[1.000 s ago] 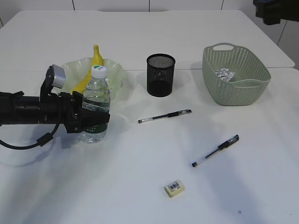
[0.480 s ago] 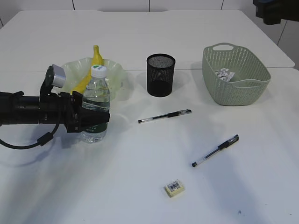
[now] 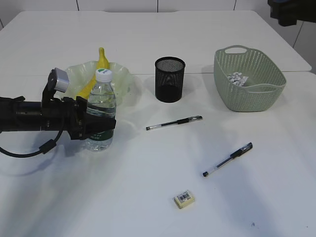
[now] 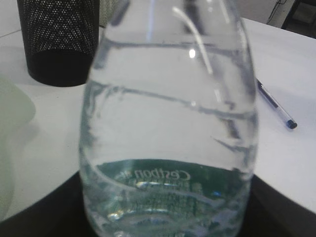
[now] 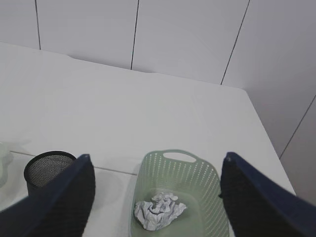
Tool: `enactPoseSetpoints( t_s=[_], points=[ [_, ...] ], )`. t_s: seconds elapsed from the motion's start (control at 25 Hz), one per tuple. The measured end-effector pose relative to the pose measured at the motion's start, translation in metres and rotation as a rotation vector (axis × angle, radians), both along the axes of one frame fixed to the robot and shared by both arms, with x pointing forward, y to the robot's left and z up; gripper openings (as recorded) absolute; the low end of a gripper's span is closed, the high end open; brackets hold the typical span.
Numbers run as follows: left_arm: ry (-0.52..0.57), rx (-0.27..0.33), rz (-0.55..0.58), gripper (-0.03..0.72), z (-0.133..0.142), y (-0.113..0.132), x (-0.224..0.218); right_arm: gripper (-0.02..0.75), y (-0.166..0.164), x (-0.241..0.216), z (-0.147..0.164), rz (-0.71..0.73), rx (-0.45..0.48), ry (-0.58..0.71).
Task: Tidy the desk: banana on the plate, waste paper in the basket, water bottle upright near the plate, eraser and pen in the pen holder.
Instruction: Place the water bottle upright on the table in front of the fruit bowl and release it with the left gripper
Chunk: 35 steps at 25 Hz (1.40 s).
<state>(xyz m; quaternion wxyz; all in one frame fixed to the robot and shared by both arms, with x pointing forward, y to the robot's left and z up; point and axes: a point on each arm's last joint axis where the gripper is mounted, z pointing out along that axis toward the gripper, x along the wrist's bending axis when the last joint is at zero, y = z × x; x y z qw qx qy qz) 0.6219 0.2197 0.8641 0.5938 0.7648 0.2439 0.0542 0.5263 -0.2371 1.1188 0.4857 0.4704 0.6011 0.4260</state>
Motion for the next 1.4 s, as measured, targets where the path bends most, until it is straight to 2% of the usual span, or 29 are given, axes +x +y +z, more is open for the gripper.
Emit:
enactPoseSetpoints(
  t_s=[0.92,1.4],
  points=[
    [0.003,0.002,-0.002,0.512,0.009,0.000,0.000,0.586,-0.002,0.000,0.001,-0.017,-0.004,-0.010],
    [0.005,-0.023,-0.008,0.543,0.015,-0.001,-0.001,0.586,-0.002,0.000,0.001,-0.017,-0.006,-0.011]
  ],
)
